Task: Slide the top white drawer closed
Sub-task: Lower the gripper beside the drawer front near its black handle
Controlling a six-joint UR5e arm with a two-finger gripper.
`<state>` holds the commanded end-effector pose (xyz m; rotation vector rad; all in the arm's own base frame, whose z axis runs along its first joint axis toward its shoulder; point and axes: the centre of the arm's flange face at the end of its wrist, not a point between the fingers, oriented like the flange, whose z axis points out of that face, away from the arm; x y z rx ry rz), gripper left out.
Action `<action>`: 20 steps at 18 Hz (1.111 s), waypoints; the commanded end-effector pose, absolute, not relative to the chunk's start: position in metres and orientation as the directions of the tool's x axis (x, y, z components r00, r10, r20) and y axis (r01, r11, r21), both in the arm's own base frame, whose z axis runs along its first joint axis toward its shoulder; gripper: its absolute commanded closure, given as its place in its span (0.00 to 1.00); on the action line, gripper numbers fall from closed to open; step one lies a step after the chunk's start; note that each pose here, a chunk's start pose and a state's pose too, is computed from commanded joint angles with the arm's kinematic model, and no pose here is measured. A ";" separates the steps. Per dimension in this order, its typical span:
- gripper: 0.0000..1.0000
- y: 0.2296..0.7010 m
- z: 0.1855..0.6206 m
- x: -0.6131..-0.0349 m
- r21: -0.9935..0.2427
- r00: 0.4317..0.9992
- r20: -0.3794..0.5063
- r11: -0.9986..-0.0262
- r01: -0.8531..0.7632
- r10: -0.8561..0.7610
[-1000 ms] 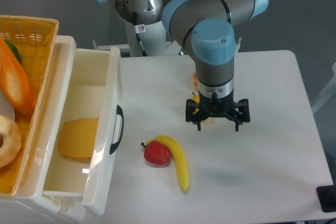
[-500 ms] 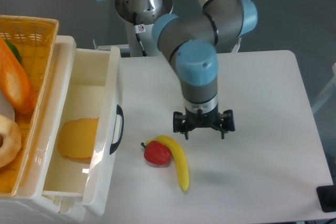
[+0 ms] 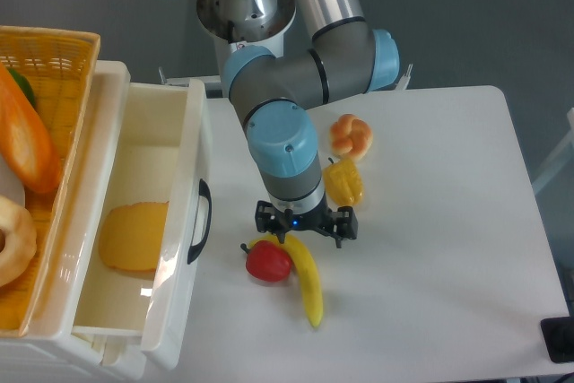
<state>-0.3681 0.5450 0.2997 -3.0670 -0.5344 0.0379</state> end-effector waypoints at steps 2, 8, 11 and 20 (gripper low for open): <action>0.00 0.543 0.295 -0.366 -0.008 0.939 0.001 -0.939 0.344 0.344; 0.00 0.542 0.289 -0.361 -0.013 0.918 0.142 -0.927 0.375 0.370; 0.00 0.543 0.288 -0.358 -0.012 0.913 0.169 -0.925 0.379 0.372; 0.00 0.544 0.289 -0.354 -0.012 0.906 0.189 -0.922 0.388 0.379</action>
